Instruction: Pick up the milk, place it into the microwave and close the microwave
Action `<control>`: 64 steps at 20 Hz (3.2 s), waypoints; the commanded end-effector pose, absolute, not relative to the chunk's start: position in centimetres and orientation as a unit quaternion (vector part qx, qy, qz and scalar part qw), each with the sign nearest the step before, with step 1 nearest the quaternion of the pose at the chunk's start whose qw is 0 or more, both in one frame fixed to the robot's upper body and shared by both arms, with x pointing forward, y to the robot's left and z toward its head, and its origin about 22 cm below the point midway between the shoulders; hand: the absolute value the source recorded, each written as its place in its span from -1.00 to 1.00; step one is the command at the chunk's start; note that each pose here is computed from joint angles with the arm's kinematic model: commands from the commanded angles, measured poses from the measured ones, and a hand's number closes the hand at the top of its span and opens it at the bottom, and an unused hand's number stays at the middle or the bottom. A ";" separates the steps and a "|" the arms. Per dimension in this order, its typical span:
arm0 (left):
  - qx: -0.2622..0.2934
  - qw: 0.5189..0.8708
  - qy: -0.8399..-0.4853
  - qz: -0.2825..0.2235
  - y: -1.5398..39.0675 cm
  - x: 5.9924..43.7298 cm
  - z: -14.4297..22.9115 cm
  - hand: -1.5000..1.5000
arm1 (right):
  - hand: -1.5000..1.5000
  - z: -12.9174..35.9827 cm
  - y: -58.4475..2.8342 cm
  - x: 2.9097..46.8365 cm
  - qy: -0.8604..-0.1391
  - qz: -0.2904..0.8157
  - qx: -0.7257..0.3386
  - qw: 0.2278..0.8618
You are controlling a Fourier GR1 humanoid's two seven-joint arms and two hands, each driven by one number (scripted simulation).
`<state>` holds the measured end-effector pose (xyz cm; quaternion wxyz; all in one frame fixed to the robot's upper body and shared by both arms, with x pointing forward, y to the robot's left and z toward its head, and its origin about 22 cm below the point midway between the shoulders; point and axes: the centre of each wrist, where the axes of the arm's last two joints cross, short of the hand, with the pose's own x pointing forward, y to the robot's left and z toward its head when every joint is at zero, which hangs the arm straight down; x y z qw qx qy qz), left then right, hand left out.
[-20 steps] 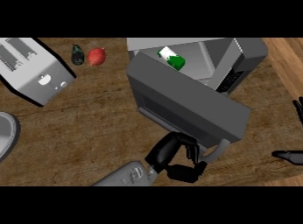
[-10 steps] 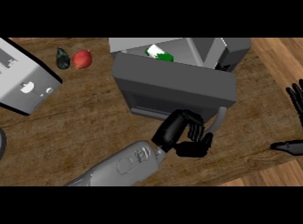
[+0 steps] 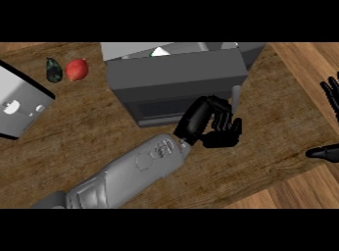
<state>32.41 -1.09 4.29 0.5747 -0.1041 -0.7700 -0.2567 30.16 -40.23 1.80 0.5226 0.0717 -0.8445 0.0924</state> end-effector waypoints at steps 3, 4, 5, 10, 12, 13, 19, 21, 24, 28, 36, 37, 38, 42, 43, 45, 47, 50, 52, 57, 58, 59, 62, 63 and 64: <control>-0.083 0.562 -0.788 -0.237 -1.6 34.6 6.9 1.00 | -1.00 3.3 -39.7 31.3 -0.854 0.103 0.133 0.492; -0.087 0.560 -0.787 -0.241 -1.8 34.7 7.3 1.00 | -1.00 3.8 -38.8 31.9 -0.856 0.111 0.146 0.484; -0.084 0.567 -0.785 -0.235 -1.7 34.9 7.3 1.00 | -1.00 3.9 -39.0 31.7 -0.853 0.113 0.152 0.486; -0.067 0.561 -0.794 -0.226 -1.8 36.1 8.4 1.00 | -1.00 5.9 -38.4 32.8 -0.858 0.130 0.163 0.469; -0.064 0.563 -0.794 -0.222 -1.9 36.4 8.9 1.00 | -1.00 6.1 -37.4 33.3 -0.853 0.137 0.188 0.468; -0.061 0.567 -0.793 -0.216 -1.7 36.6 8.9 1.00 | -1.00 6.7 -37.9 33.3 -0.854 0.141 0.188 0.464; -0.055 0.565 -0.798 -0.204 -1.9 36.9 9.6 1.00 | -1.00 7.1 -36.5 33.6 -0.833 0.169 0.231 0.474; -0.056 0.564 -0.799 -0.202 -2.0 36.8 9.5 1.00 | -1.00 8.5 -36.2 34.1 -0.833 0.189 0.230 0.466; -0.054 0.564 -0.799 -0.200 -2.1 36.6 9.5 1.00 | 1.00 10.3 -34.9 34.5 -0.819 0.248 0.263 0.445; -0.046 0.566 -0.799 -0.196 -2.1 36.7 9.3 1.00 | 1.00 12.3 -32.4 34.8 -0.803 0.305 0.304 0.412; -0.036 0.568 -0.802 -0.180 -2.1 36.8 9.5 1.00 | 1.00 13.1 -30.0 34.0 -0.784 0.337 0.335 0.399; -0.034 0.572 -0.801 -0.175 -1.9 36.7 9.2 1.00 | 1.00 13.2 -29.7 33.9 -0.781 0.344 0.339 0.398; -0.034 0.573 -0.799 -0.177 -2.0 36.7 9.2 1.00 | 1.00 13.3 -29.3 33.7 -0.778 0.348 0.345 0.393; -0.026 0.572 -0.802 -0.171 -1.9 36.7 8.9 1.00 | 1.00 13.8 -28.3 33.4 -0.775 0.355 0.357 0.383; -0.023 0.575 -0.801 -0.166 -1.8 36.7 8.9 1.00 | 1.00 13.8 -28.4 33.1 -0.773 0.356 0.358 0.384; -0.028 0.571 -0.804 -0.164 -2.0 36.7 9.3 1.00 | 1.00 13.9 -27.8 33.0 -0.771 0.357 0.366 0.379; -0.021 0.576 -0.802 -0.158 -1.9 36.6 9.0 1.00 | 1.00 14.1 -27.8 32.7 -0.771 0.360 0.365 0.379; -0.015 0.574 -0.804 -0.154 -1.8 36.5 8.7 1.00 | 1.00 14.4 -27.7 32.3 -0.766 0.368 0.368 0.377; -0.015 0.573 -0.805 -0.154 -1.8 36.6 8.7 1.00 | 1.00 14.3 -27.5 32.0 -0.766 0.363 0.374 0.376; 0.034 0.630 -0.770 -0.093 -0.5 37.2 7.4 1.00 | 1.00 13.0 -26.6 30.9 -0.706 0.420 0.390 0.416; 0.018 0.655 -0.749 -0.099 -0.3 36.8 6.7 1.00 | 1.00 12.8 -26.5 30.7 -0.700 0.421 0.395 0.420; -0.028 0.691 -0.721 -0.042 -0.3 36.8 7.6 1.00 | 1.00 12.5 -26.3 30.5 -0.699 0.418 0.395 0.425; -0.081 0.702 -0.705 0.054 0.5 37.3 9.0 1.00 | 1.00 11.6 -25.6 29.7 -0.700 0.394 0.419 0.424; -0.092 0.704 -0.702 0.064 0.6 37.4 9.2 1.00 | 1.00 11.3 -25.5 29.4 -0.692 0.400 0.421 0.428; -0.099 0.711 -0.692 0.071 1.0 37.3 8.5 1.00 | 1.00 10.9 -25.4 29.2 -0.690 0.395 0.424 0.434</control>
